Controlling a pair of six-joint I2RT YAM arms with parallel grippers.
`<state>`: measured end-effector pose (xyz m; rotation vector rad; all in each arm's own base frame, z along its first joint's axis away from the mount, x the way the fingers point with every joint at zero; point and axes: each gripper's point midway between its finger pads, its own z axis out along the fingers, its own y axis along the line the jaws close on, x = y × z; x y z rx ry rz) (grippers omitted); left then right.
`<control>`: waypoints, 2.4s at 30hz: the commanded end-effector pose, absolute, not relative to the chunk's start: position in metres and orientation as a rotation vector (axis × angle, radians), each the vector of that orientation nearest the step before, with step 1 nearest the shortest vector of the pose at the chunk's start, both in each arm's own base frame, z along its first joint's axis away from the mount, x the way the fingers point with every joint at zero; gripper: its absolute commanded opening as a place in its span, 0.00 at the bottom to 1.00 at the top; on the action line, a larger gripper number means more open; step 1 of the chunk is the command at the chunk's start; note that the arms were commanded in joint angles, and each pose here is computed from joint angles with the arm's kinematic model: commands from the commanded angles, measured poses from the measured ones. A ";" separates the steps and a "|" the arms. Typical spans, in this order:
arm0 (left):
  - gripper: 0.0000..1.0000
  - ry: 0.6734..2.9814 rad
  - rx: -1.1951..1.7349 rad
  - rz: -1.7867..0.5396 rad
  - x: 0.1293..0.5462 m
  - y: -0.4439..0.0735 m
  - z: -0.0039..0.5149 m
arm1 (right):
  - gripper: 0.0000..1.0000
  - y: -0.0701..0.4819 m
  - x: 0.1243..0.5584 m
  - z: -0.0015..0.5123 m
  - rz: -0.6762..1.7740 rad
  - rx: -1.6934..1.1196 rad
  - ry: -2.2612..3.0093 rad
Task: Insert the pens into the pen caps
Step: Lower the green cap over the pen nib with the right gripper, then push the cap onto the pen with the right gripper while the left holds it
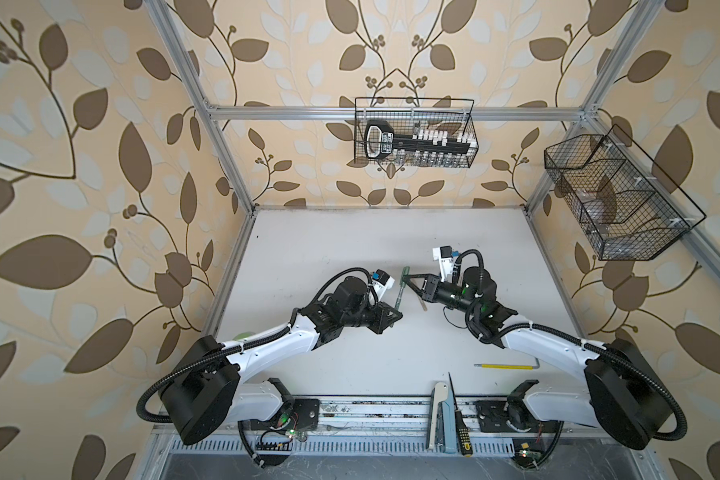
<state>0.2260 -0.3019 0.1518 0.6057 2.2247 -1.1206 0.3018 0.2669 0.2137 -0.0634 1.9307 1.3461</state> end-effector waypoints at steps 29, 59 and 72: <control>0.00 1.957 0.722 -1.030 0.242 -0.307 0.231 | 0.58 0.249 0.282 0.263 1.200 -0.283 1.864; 0.00 1.892 0.744 -1.015 0.247 -0.311 0.250 | 0.08 0.279 0.296 0.276 1.385 -0.407 1.876; 0.00 1.533 0.679 -0.970 0.318 -0.287 0.361 | 0.00 0.285 0.282 0.255 1.426 -0.424 1.938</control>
